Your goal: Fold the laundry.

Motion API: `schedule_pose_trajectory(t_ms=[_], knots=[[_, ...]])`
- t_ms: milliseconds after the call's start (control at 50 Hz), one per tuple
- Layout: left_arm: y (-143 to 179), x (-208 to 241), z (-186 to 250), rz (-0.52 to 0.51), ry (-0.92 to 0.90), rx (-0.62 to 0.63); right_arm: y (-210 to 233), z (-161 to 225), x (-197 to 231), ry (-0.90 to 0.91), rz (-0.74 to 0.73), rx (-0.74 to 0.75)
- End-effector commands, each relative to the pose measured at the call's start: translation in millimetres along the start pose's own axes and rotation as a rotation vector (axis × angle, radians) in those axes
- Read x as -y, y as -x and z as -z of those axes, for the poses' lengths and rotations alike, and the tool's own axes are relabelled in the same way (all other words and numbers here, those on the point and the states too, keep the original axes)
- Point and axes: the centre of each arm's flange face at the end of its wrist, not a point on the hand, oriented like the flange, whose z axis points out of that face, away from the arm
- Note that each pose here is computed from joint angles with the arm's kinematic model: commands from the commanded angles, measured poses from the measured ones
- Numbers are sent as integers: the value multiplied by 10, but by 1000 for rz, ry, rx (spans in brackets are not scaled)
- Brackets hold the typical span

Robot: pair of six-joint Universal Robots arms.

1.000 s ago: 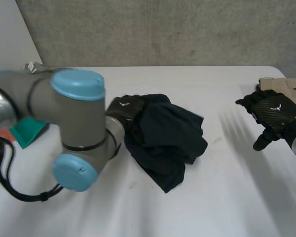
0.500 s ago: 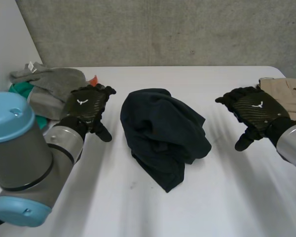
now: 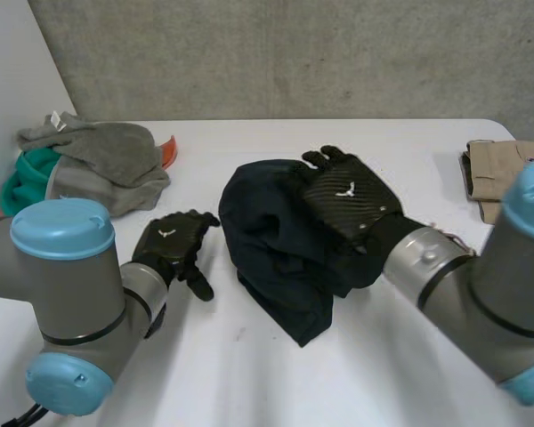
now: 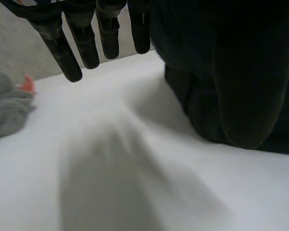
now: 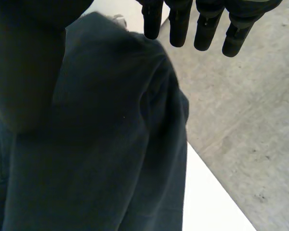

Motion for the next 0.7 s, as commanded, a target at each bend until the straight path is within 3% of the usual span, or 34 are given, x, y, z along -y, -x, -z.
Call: schedule_pose_trajectory(t_ms=[20, 200, 280, 360, 460, 540, 600, 700], knots=[[-168, -128, -205, 89, 40, -123, -9, -53, -123, 70, 29, -77], [-438, -131, -518, 80, 4, -194, -30, 24, -106, 80, 30, -105], [-455, -183, -620, 60, -2, -167, -122, 53, -112, 88, 29, -135], [-359, -56, -641, 27, -50, -62, -261, 96, -17, 62, 35, -179], [-64, 710, -465, -56, -256, 102, -524, 129, 61, 40, 38, -257], [66, 1187, -302, -125, -393, 145, -725, 158, 121, 21, 37, -317], [1, 1443, -195, -154, -494, 135, -781, 164, 151, 15, 27, -334], [-295, 1684, -65, -197, -618, -4, -806, 181, 156, 16, 0, -343]])
